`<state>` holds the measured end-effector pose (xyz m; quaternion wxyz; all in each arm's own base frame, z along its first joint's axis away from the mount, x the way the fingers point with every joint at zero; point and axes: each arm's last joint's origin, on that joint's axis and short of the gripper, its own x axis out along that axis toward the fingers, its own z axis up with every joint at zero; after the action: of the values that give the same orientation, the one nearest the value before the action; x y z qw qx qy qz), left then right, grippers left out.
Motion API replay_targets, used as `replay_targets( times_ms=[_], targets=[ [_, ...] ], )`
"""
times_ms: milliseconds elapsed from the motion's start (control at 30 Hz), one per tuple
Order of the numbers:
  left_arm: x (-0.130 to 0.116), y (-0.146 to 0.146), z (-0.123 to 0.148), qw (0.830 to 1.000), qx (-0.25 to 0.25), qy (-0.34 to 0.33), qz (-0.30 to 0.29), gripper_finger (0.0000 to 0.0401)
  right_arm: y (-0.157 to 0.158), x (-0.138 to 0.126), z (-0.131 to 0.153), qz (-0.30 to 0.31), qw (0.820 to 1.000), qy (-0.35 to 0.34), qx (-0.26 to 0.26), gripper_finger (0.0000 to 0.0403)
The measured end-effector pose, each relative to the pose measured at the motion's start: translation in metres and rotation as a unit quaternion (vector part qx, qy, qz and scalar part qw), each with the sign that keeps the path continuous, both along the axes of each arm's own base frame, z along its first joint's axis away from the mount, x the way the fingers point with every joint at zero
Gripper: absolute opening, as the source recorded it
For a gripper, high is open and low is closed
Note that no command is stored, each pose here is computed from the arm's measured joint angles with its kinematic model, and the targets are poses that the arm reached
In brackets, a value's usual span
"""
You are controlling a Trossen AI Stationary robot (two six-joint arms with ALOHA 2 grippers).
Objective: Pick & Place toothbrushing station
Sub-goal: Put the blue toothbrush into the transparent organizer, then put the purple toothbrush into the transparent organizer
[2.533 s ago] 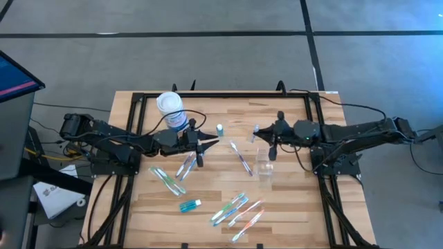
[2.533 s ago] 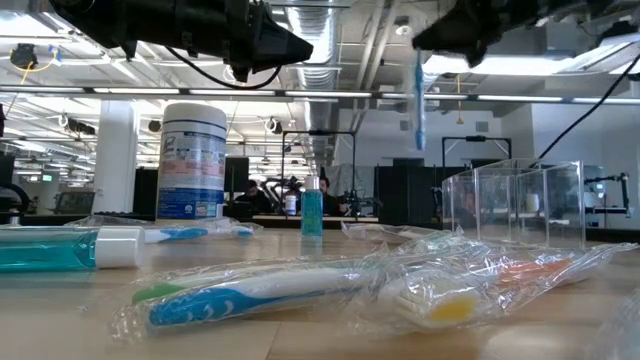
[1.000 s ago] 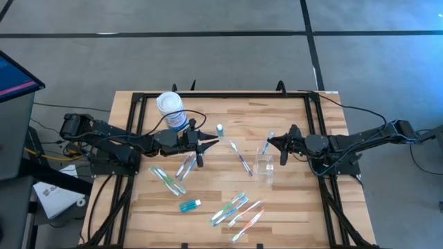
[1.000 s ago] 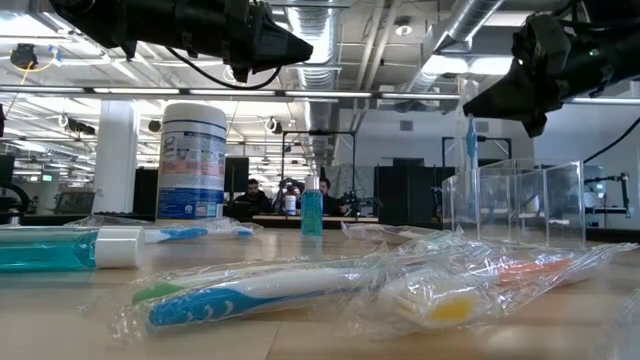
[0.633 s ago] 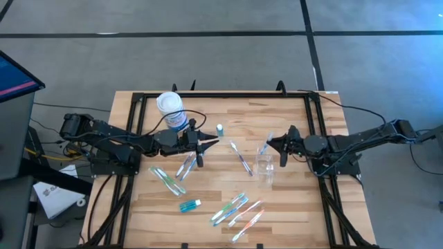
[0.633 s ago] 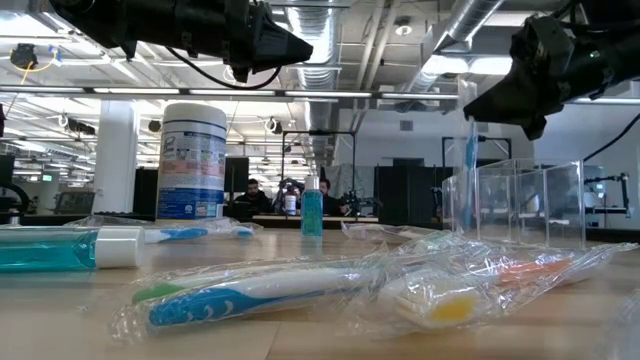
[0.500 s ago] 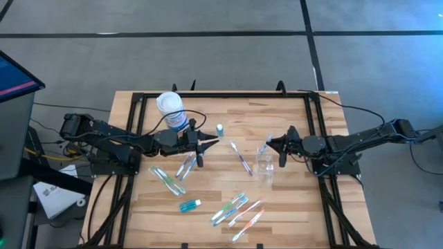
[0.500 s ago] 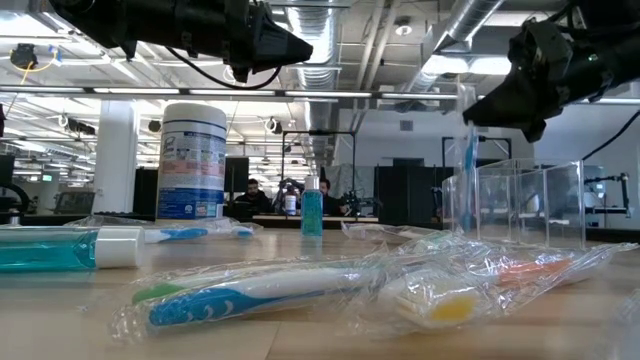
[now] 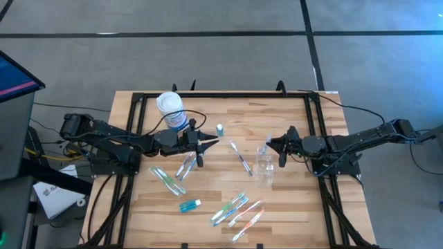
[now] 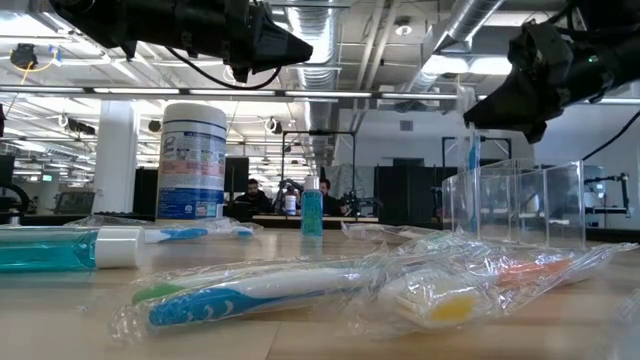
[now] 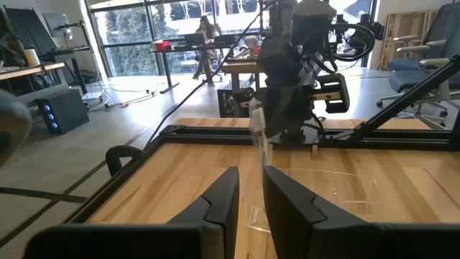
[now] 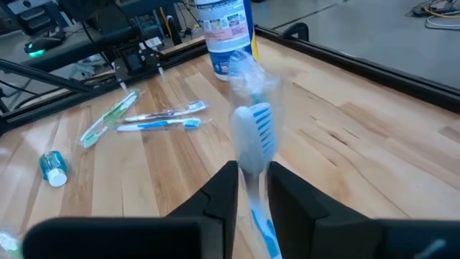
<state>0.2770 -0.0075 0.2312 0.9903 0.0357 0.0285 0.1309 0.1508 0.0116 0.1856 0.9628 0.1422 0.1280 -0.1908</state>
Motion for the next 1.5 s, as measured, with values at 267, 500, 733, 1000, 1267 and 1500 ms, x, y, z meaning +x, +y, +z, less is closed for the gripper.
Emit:
replay_targets(
  times_ms=[267, 500, 733, 1000, 1267, 1500],
  targets=[
    [0.0, 0.0, 0.0, 1.0, 0.0, 0.0, 0.0, 0.0058, 0.0, 0.0, 0.0, 0.004, 1.0, 0.008, -0.016, 0.0117],
    [0.0, 0.0, 0.0, 1.0, 0.0, 0.0, 0.0, 0.0058, -0.001, 0.001, 0.008, -0.008, 0.998, 0.008, -0.057, 0.0145],
    [0.0, 0.0, 0.0, 1.0, 0.0, 0.002, 0.0, 0.0058, -0.002, 0.0, 0.011, -0.028, 0.996, 0.035, -0.073, 0.0153],
    [0.0, 0.0, -0.002, 1.0, -0.007, 0.008, 0.0, 0.0058, -0.004, -0.003, 0.016, -0.041, 0.995, 0.024, -0.09, 0.0153],
    [-0.002, 0.0, -0.016, 0.995, -0.074, 0.065, 0.01, 0.0058, 0.004, -0.011, 0.027, 0.0, 0.997, -0.025, -0.073, 0.0134],
    [-0.009, -0.006, -0.034, 0.979, -0.135, 0.152, 0.015, 0.0058, 0.012, -0.014, 0.03, 0.03, 0.996, -0.038, -0.069, 0.0119]
  ],
)
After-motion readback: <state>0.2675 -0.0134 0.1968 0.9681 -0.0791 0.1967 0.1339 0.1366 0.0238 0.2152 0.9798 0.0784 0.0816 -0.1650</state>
